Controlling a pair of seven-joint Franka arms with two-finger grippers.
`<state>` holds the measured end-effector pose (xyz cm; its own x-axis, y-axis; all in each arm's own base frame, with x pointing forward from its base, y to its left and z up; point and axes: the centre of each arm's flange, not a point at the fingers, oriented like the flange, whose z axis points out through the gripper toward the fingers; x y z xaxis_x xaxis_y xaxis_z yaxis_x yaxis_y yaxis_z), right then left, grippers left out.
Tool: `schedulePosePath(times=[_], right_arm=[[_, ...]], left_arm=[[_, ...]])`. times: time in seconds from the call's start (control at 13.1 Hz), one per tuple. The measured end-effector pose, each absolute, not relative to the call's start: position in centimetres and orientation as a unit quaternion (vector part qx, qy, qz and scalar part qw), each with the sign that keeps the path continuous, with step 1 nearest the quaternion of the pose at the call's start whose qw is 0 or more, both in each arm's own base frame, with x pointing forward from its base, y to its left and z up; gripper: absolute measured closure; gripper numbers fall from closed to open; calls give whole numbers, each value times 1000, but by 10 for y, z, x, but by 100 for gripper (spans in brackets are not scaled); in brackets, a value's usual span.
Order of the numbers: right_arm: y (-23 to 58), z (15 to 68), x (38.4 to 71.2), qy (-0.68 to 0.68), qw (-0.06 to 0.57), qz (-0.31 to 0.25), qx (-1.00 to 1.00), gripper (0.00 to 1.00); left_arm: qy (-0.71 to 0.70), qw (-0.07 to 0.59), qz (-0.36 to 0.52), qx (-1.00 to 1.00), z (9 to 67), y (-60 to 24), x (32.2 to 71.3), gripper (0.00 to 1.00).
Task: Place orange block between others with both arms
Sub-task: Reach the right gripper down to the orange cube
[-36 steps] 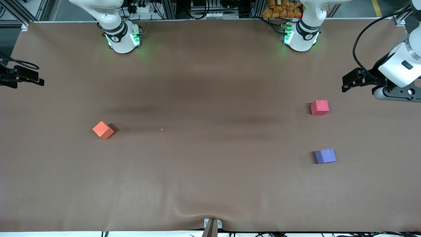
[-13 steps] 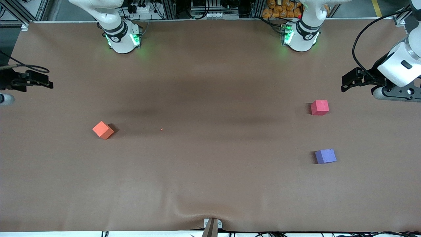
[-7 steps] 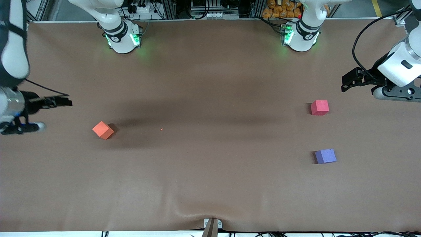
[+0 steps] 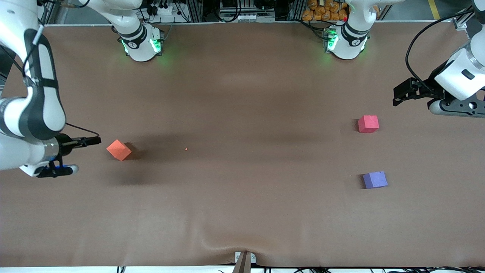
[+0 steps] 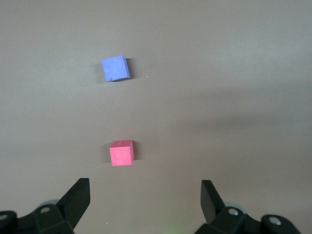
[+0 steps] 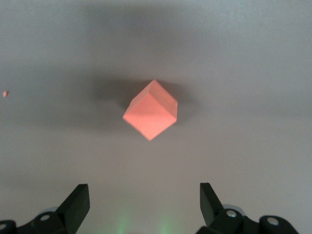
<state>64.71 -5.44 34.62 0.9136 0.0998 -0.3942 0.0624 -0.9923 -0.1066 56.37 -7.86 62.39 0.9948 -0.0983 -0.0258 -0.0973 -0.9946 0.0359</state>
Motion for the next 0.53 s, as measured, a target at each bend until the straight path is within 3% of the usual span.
schedulePosePath(times=[0.53], right_arm=[[-56,271,662,-40,45,198,-978,0]], left_arm=[[-49,18,-14,999,624,-79,564,0]])
